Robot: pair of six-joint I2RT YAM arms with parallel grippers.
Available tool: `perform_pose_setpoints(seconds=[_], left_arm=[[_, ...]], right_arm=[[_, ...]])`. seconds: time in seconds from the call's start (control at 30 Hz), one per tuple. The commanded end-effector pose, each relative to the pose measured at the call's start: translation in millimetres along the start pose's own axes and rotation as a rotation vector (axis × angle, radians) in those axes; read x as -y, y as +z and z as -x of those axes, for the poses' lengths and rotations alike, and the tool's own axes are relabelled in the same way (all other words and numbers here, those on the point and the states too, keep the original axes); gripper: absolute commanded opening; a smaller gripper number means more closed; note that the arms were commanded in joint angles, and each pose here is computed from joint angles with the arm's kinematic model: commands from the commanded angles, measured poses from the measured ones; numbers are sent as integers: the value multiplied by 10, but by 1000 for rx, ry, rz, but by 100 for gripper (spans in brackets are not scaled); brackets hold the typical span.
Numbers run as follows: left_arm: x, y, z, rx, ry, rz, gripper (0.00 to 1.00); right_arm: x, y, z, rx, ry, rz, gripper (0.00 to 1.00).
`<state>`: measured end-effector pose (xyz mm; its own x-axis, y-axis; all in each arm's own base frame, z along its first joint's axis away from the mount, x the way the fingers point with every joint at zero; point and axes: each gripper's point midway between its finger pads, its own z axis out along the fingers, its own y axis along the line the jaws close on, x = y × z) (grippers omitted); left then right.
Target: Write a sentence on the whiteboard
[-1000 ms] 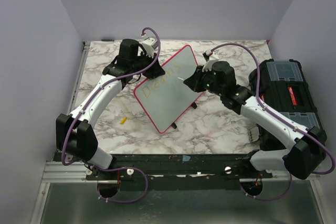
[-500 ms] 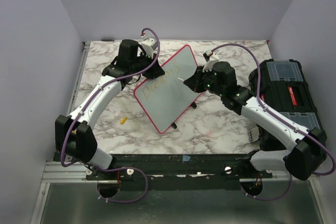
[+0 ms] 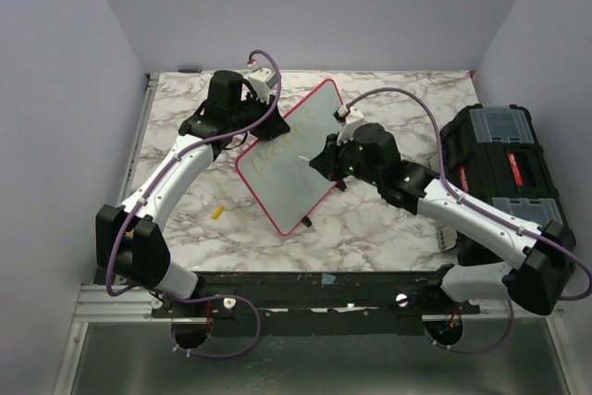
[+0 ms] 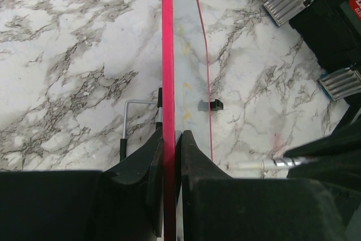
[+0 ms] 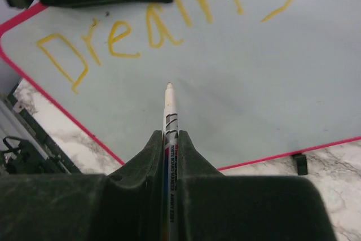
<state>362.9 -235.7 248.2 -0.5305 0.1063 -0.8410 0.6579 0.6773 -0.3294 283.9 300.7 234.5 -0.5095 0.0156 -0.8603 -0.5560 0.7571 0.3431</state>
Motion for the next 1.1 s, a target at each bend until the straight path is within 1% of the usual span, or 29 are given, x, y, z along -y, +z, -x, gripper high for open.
perform_pose_setpoints(seconds=[0.0,0.13,0.37,0.57,0.83,1.07], left_arm=[[-177,62,-362,-103,83,59,0],[-174,73,-372,-109,82,52,0],[-177,72,-379,-109,82,54,0],[-177,71,-383,-111,83,53,0],[-172,72,-380,-109,84,52,0],[-173,70,-382,-108,86,52,0]], right_arm=[[-139,-11,-101,-18,-98,8,1],[-360,-25,-231,-39,-148,86,1],[-651,-35,-356,-52,-186,158,1],[-879,2,-573,-78,-205,200,1],[-1044,77,-710,-92,-220,216,1],[-1063,161,-730,-86,-219,199,1]])
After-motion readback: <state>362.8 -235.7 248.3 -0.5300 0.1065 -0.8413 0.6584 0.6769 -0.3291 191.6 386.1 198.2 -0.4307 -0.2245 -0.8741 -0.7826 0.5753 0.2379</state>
